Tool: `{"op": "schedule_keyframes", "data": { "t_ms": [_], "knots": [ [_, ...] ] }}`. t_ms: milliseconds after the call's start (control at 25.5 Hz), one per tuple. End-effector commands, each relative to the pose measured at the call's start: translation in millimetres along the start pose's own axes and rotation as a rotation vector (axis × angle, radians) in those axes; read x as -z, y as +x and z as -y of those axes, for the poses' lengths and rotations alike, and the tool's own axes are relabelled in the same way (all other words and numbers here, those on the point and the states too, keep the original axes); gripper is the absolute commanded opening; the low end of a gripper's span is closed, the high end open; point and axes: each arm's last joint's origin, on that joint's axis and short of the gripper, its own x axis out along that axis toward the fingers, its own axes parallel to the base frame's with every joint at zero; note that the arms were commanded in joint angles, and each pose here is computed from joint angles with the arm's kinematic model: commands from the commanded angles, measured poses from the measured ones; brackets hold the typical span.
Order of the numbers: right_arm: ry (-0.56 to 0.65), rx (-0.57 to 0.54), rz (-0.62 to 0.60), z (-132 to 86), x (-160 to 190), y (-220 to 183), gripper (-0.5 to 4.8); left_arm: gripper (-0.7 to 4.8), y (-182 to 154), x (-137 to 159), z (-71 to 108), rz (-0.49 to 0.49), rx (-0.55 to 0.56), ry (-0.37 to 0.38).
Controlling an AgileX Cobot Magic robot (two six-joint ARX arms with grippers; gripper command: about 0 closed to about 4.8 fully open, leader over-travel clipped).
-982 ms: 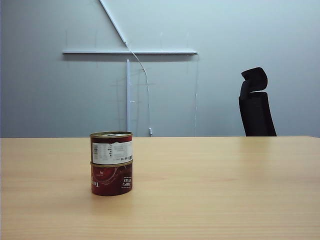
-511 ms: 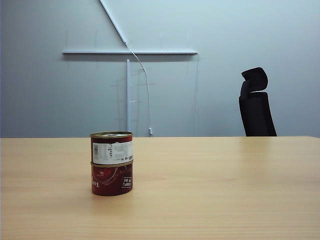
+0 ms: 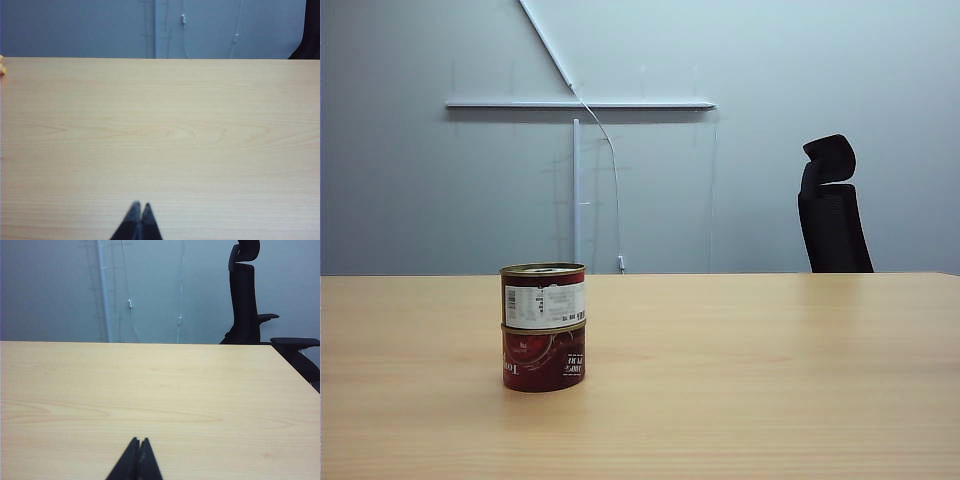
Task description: Stack a can of tomatoes on the right onto the can of tomatoes on the left.
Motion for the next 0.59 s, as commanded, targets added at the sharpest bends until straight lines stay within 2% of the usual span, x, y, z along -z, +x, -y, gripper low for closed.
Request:
{"op": "schedule_keyframes", "data": {
  "t_ms": [39,589],
  "knots": [
    [-0.001,0.005,0.011,0.1,0.0,0.0,-0.05,-0.04,-0.1,-1.3,0.2,0.006,0.005,0.0],
    [0.0,0.003,-0.008,0.1,1.7,0.0,-0.04,-0.04,-0.1,-1.3,0.2,0.006,0.005,0.0]
  ]
}}
